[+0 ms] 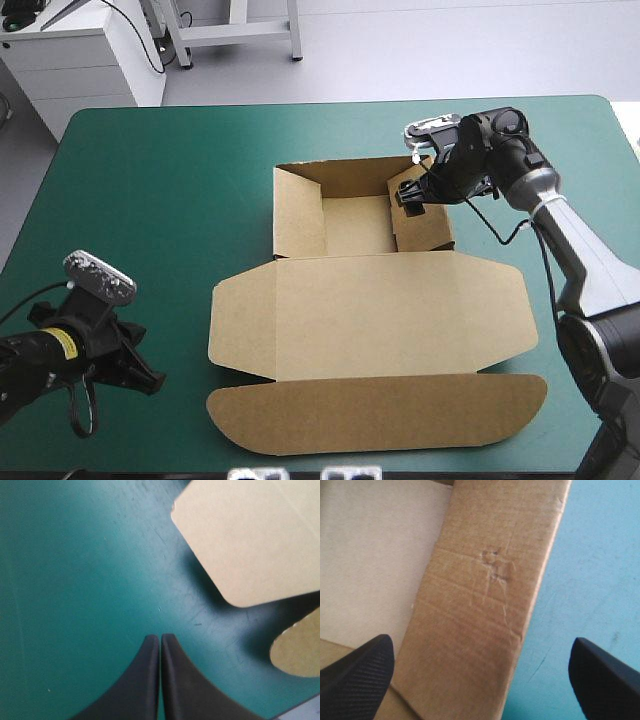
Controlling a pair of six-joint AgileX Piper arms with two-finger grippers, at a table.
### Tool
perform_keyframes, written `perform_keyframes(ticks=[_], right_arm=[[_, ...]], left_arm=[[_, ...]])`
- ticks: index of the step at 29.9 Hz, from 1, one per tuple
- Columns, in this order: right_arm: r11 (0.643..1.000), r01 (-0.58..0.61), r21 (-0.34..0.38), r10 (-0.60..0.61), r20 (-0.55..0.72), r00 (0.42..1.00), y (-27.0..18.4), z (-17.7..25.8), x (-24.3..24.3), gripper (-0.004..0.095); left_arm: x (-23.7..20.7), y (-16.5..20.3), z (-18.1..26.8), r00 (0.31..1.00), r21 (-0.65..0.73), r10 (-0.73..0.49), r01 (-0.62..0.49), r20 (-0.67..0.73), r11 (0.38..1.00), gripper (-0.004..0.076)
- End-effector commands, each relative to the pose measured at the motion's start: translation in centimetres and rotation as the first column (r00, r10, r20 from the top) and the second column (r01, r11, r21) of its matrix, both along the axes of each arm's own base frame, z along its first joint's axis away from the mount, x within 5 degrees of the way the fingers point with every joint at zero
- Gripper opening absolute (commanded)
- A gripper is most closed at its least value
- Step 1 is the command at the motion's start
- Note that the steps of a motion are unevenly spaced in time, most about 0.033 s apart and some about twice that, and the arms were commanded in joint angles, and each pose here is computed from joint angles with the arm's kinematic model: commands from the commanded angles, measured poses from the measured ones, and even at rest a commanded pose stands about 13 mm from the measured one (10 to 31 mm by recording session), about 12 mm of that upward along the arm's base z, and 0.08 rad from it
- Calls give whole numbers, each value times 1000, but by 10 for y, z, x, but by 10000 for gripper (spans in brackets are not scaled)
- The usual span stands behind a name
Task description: Fold the box
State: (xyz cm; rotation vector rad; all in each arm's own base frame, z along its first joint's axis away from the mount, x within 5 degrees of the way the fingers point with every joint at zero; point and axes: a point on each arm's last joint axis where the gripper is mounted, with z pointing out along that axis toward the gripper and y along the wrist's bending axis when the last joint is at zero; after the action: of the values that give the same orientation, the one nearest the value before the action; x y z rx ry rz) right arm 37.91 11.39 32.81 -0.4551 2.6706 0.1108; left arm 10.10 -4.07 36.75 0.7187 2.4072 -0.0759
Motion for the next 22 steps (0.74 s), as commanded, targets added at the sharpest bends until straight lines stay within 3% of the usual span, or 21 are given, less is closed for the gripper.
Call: perform_keyframes(ticks=[1,5,9,13,20,22], right_arm=[[1000,10,-16,-9,72,997,-2,4,9,857],[999,9,-33,-8,16,1000,1,-22,21,851],[999,7,-39,-8,-26,1000,4,-39,28,757],[1000,9,-27,-9,-19,1000,5,-41,30,543],[1000,15,-27,-15,13,1000,3,-38,34,-23],[999,24,-38,-23,31,999,-3,-34,36,-17]], left_arm=[[-10,3,-15,998,-8,18,-19,-62,1000,-8],[-15,5,-33,992,-13,57,-59,-111,998,-8],[-18,6,-40,989,-15,72,-75,-126,997,-8],[-18,6,-44,988,-12,74,-76,-135,997,-8],[-15,5,-43,992,-24,74,-77,-101,997,-8],[-15,5,-42,993,-26,74,-77,-97,997,-8]])
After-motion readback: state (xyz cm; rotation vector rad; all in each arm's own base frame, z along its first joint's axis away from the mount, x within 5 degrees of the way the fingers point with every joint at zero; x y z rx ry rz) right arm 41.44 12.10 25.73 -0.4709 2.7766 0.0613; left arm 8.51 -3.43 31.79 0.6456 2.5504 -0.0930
